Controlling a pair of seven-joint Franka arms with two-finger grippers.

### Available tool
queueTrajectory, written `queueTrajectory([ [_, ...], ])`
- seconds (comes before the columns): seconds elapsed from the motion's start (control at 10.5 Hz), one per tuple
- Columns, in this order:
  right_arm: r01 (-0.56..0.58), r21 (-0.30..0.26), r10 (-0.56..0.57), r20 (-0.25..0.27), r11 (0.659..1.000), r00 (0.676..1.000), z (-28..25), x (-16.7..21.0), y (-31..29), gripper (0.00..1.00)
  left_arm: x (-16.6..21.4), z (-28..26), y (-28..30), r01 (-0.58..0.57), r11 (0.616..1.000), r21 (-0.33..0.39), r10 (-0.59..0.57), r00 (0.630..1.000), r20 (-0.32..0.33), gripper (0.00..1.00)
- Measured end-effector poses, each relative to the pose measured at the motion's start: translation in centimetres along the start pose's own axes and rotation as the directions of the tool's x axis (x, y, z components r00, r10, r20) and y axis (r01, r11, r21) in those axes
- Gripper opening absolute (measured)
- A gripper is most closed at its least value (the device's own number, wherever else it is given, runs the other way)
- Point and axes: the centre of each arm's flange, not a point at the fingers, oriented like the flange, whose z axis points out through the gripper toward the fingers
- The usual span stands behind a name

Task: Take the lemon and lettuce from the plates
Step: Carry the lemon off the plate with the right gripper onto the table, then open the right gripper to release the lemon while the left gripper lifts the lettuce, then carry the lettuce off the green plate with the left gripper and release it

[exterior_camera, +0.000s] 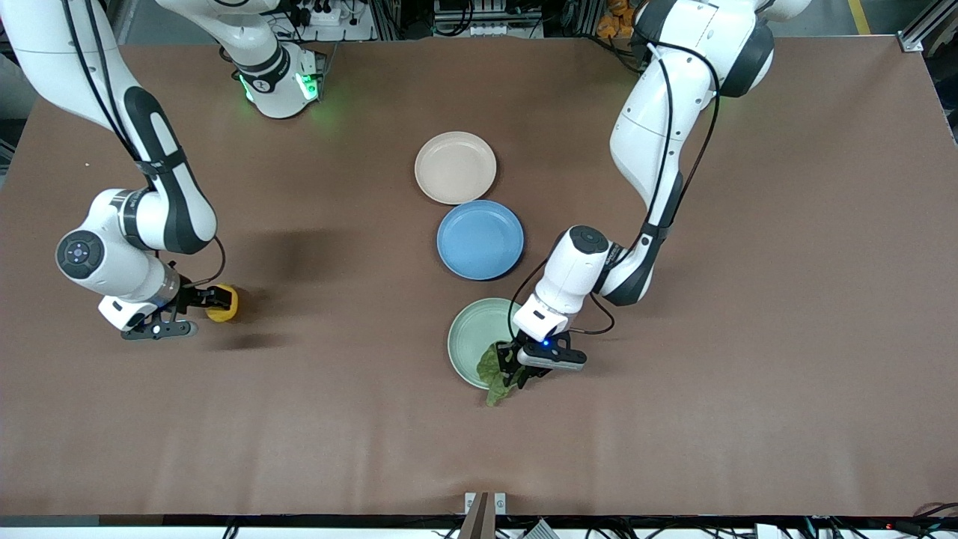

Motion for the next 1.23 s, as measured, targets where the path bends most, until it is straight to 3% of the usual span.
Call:
queueTrajectory([
  [0.19, -0.004, 0.008, 0.004, 0.025, 1.0, 1.0, -1.7, 0.1, 0.1, 1.0, 0.0, 0.0, 0.0, 0.003, 1.0, 0.0, -0.003, 1.0, -0.001, 0.01],
  [0.47, -0.027, 0.019, 0.025, 0.094, 0.999, 0.995, -6.6, -0.1, 1.5, 1.0, 1.3, -0.8, 0.8, 0.033, 0.999, -0.024, -0.034, 0.999, -0.03, 0.01],
  [0.76, -0.042, 0.026, 0.039, 0.109, 0.999, 0.993, -12.6, -0.1, 2.4, 1.0, 4.4, -3.6, 2.5, 0.069, 0.996, -0.053, -0.073, 0.995, -0.063, 0.01],
  [0.95, -0.058, 0.028, 0.054, 0.112, 0.998, 0.992, -17.1, -0.4, 3.3, 1.0, 5.9, -5.1, 2.8, 0.085, 0.996, -0.015, -0.085, 0.996, -0.013, 0.01],
  [1.23, -0.064, 0.033, 0.061, 0.101, 0.997, 0.993, -24.7, -1.0, 3.7, 1.0, 8.9, -8.6, 2.8, 0.099, 0.991, 0.089, -0.109, 0.987, 0.116, 0.01],
])
